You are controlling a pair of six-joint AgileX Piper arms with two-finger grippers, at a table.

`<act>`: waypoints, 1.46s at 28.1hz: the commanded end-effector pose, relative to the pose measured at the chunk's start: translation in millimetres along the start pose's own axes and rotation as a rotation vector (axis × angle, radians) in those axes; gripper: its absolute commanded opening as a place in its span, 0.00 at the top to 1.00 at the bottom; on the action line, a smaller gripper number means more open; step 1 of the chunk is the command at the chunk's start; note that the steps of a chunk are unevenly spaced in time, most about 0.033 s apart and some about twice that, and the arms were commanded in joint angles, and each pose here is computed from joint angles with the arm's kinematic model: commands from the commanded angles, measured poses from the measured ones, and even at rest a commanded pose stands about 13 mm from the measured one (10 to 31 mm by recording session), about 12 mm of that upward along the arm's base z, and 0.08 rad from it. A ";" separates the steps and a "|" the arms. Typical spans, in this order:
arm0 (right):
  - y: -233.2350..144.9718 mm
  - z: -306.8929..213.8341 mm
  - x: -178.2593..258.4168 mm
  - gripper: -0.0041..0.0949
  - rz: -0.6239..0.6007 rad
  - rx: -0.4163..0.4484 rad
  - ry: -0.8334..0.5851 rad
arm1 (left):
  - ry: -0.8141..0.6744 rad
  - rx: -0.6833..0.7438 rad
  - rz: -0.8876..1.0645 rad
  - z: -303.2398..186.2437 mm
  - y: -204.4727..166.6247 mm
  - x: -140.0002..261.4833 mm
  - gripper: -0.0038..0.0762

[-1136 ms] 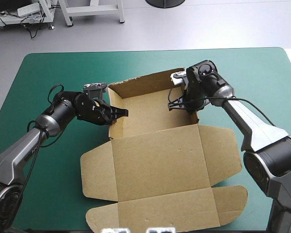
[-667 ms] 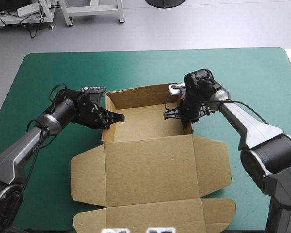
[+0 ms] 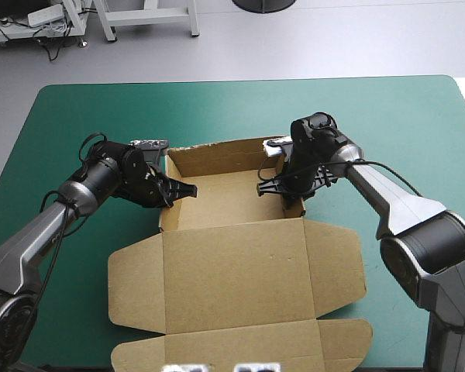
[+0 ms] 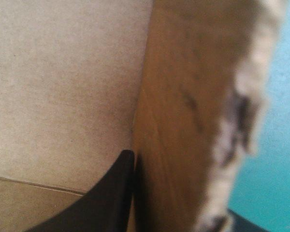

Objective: Fold the box

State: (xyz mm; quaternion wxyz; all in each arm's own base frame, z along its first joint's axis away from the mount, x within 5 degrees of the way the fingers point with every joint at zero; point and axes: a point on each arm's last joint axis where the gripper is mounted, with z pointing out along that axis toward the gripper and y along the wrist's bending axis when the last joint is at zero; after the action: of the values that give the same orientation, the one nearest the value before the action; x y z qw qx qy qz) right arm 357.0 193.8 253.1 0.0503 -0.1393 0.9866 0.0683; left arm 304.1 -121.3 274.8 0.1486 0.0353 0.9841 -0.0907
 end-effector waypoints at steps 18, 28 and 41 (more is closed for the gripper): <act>13.3 -83.1 -3.8 0.18 -0.071 -0.064 -0.233 | 0.024 -0.021 0.058 -35.9 -0.5 12.4 0.18; 18.1 -150.6 16.7 0.18 -0.121 -0.120 -0.408 | -0.346 -0.007 0.092 -145.6 -4.1 2.6 0.18; 15.4 -181.7 35.3 0.19 -0.167 -0.104 -0.491 | -0.605 -0.076 0.273 -272.2 25.0 100.3 0.66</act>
State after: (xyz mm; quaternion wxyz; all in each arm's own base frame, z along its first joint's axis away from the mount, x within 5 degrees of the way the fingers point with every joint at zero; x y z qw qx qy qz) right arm 319.5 178.8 403.0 0.2528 -0.1940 0.9381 0.1359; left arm 170.7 -54.7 483.5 0.4220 0.1217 0.8975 -0.0391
